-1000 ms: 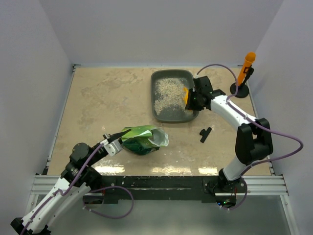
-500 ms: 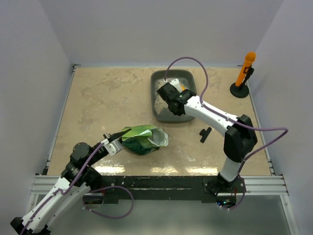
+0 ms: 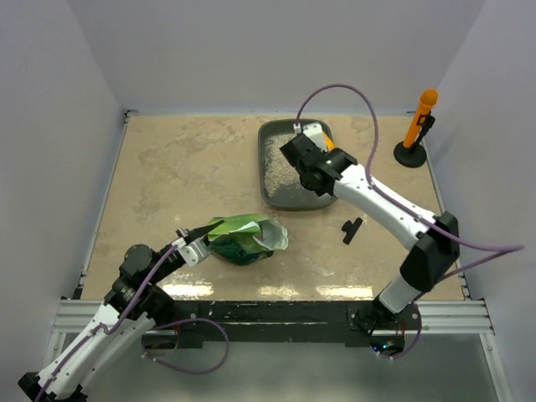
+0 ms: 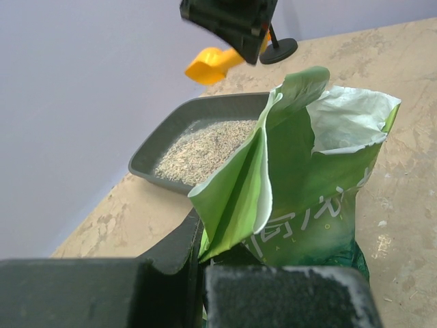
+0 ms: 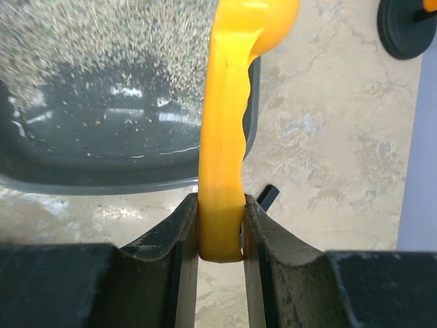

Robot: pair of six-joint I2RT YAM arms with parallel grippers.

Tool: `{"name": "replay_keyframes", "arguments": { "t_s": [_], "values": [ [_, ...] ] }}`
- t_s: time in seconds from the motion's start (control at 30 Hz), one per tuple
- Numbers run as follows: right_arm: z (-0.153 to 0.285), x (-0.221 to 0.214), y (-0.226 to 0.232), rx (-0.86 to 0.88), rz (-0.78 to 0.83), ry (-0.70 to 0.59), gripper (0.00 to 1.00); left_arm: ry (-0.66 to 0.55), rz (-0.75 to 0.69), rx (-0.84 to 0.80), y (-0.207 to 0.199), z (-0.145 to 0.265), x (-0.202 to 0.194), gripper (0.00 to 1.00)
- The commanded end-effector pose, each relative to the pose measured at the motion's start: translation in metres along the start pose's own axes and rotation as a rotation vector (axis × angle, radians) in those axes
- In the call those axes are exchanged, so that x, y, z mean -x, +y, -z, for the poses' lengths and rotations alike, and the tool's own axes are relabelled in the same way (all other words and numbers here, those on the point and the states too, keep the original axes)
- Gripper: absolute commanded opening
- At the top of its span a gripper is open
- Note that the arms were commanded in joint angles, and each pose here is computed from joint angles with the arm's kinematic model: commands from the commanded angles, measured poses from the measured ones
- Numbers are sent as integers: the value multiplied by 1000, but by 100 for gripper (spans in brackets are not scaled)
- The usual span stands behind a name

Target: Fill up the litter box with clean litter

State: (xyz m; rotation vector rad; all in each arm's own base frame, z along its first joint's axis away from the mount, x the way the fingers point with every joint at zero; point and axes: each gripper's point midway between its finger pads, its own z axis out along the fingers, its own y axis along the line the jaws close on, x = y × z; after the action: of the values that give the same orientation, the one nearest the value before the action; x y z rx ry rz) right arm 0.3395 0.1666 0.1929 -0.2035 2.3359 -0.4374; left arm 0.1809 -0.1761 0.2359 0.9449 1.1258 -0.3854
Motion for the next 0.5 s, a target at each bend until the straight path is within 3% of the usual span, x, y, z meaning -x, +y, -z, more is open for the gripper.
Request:
{"name": "replay_keyframes", "arguments": {
  "t_s": [0.0,0.1,0.33,0.47],
  "values": [
    [50,38,-44,42,-210,-142,0,-73,-19,23,9,2,27,0],
    [34,13,-65,5,-259,-74,0,-78,-12,5,6,1,27,0],
    [-20,-14,-113,31,-499,-90,0,-87,-6,-13,3,0,29,0],
    [-46,-34,-104,96,-520,-43,0,-95,-11,-2,5,2,31,0]
  ]
}}
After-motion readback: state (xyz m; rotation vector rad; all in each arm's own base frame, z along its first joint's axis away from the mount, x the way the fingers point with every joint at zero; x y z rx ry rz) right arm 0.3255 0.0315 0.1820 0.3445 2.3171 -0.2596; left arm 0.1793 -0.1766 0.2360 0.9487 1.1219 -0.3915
